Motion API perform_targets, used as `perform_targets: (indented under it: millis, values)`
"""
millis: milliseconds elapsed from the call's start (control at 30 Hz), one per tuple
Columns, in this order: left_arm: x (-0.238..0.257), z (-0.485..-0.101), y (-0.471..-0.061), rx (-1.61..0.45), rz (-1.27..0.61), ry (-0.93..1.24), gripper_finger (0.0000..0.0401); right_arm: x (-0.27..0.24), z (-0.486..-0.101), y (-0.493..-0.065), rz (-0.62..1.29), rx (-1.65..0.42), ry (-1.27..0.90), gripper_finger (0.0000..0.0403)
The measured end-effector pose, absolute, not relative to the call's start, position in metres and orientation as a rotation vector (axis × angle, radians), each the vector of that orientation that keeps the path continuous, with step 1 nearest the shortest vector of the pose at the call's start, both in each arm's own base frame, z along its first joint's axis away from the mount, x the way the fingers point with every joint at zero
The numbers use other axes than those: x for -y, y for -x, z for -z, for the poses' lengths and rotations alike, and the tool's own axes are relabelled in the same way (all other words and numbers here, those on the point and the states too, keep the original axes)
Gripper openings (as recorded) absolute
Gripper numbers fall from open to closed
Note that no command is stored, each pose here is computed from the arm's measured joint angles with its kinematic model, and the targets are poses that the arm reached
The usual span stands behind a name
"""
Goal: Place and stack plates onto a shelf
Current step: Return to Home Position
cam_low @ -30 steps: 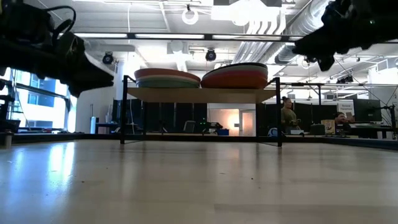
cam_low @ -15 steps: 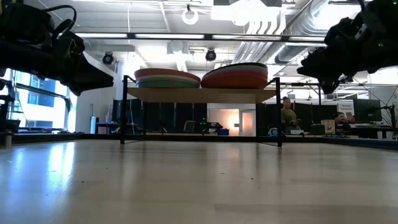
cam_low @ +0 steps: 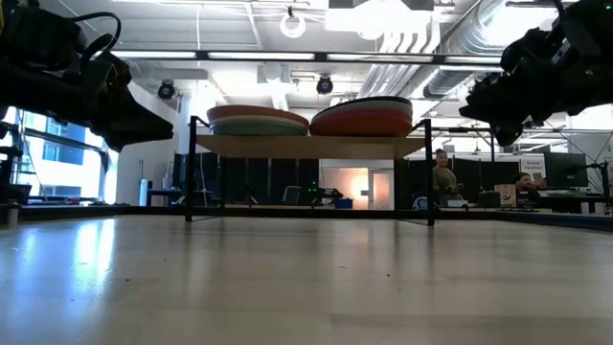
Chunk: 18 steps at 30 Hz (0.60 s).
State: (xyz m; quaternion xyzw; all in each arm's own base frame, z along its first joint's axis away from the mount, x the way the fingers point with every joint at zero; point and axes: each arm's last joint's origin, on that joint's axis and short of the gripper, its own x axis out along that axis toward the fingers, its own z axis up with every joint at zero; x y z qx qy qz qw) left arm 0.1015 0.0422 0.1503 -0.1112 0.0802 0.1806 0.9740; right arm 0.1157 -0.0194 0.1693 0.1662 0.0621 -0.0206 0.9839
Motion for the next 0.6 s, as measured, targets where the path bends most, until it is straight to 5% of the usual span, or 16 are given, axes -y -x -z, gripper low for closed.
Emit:
perform_targets:
  millis: [600]
  values:
    - [-0.042,-0.150,-0.102,-0.161,-0.366,0.224,0.0117,0.017,-0.147,-0.113,-0.002,-0.234,-0.337,0.0091]
